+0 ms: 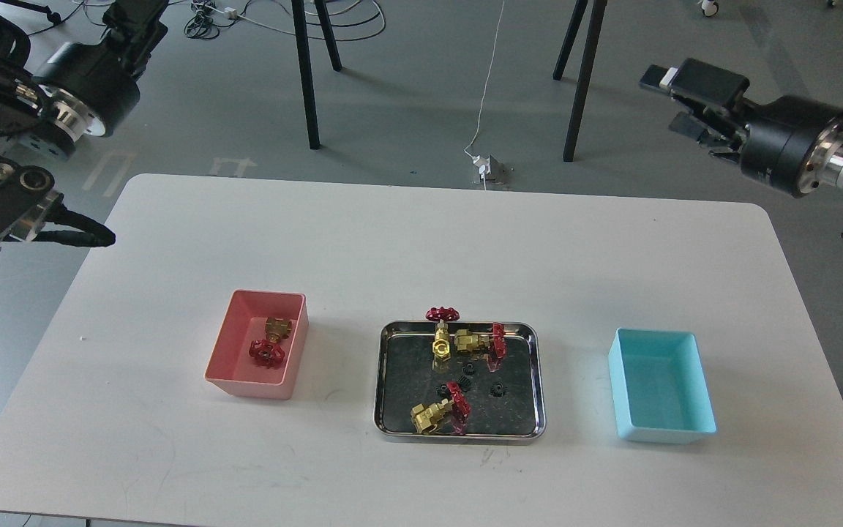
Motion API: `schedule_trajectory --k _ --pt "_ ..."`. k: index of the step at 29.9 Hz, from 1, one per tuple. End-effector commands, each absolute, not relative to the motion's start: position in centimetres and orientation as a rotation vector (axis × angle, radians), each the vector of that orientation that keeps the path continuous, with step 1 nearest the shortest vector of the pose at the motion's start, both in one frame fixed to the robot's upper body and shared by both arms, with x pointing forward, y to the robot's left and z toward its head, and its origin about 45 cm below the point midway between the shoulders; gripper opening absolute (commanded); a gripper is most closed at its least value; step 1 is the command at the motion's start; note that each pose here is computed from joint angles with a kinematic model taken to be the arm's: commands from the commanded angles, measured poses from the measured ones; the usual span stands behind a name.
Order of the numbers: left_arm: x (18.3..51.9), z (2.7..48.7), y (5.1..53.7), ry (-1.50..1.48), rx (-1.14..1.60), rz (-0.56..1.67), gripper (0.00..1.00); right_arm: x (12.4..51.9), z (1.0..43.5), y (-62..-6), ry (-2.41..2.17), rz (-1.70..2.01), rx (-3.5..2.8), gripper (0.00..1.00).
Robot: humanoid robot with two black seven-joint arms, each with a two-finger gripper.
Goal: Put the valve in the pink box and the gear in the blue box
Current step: 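Bring the right hand over the tray toward a dark gear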
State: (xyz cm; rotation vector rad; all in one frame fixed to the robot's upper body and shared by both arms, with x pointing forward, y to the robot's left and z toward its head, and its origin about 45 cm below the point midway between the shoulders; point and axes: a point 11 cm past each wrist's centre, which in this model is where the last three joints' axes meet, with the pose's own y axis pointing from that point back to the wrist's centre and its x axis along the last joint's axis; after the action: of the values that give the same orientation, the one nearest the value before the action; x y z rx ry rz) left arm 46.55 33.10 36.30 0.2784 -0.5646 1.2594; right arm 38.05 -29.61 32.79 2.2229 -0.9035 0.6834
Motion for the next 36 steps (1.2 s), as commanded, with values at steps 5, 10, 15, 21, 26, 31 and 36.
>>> schedule_trajectory --k 5,10,15,21,26,31,36 --pt "47.7 41.0 32.4 -0.571 0.195 1.267 0.99 31.8 23.9 -26.2 -0.162 0.884 2.042 0.98" --pt "48.0 41.6 32.9 -0.582 0.195 1.288 0.99 29.6 20.7 -24.2 0.18 0.937 1.961 0.97" --pt "48.4 42.6 33.8 -0.6 0.188 1.332 0.99 30.9 18.3 -21.3 0.311 0.984 1.898 0.97" --pt "48.4 44.8 34.6 -0.638 0.17 1.356 0.99 33.1 14.5 -18.2 0.429 1.036 1.777 0.97" --pt "48.4 45.6 34.6 -0.651 0.16 1.361 0.99 32.4 12.0 -16.6 0.484 1.032 1.767 0.97" --pt "48.2 46.3 35.3 -0.664 0.148 1.388 0.99 32.0 11.3 -16.1 0.503 1.03 1.769 0.97" --pt "48.2 46.8 35.5 -0.667 0.136 1.394 0.99 31.7 10.6 -15.3 0.525 1.041 1.77 0.96"
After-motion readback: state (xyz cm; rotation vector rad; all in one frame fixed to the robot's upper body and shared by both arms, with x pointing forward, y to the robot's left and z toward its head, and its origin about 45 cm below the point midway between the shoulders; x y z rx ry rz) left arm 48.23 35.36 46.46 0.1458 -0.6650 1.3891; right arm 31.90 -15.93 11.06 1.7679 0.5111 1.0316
